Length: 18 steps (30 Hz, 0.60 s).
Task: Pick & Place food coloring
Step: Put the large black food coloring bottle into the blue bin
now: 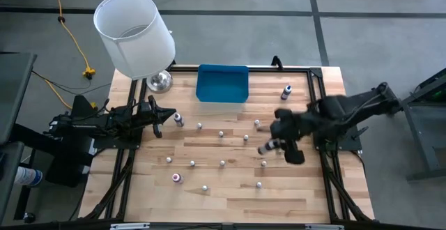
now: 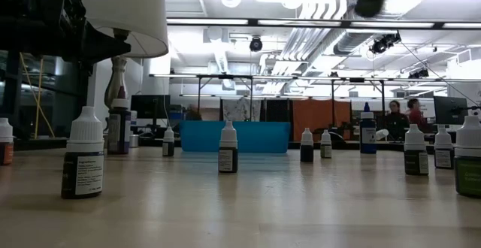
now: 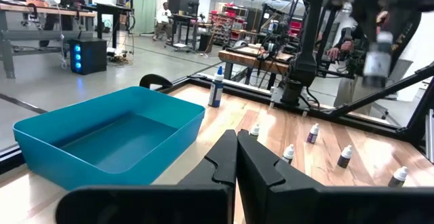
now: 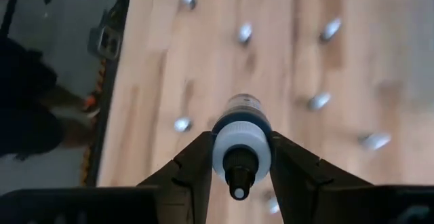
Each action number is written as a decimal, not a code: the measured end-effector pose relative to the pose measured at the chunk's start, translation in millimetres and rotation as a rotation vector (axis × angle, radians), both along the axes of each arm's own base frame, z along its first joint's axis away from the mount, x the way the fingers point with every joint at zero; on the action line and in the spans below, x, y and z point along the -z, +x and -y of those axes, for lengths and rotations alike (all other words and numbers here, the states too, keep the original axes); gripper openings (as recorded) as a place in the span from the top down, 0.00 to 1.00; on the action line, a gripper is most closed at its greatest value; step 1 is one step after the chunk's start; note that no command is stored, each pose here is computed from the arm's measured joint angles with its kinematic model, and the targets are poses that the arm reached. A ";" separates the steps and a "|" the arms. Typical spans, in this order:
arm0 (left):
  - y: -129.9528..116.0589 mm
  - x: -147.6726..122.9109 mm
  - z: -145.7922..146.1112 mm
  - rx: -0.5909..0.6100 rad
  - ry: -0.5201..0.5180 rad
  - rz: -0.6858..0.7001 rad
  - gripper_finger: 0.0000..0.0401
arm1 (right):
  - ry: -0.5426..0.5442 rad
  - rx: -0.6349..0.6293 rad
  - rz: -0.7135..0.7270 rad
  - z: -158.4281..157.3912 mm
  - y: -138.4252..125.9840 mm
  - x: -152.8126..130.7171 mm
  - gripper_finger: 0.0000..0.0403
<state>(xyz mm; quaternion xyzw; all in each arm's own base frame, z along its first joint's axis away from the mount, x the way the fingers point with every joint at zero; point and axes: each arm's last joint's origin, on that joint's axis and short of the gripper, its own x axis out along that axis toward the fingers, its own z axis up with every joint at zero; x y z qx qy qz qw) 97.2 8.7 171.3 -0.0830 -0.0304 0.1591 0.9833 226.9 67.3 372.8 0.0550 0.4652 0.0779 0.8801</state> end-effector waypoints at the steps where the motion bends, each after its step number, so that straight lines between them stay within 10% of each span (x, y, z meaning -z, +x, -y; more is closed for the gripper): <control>1: 0.0 0.0 0.0 0.000 0.000 0.000 1.00 | -0.019 -0.004 0.024 6.6 1.5 -5.0 0.71; 18: 0.0 0.1 0.0 0.000 0.000 0.000 1.00 | -0.309 0.135 0.173 124.6 26.2 -35.7 0.71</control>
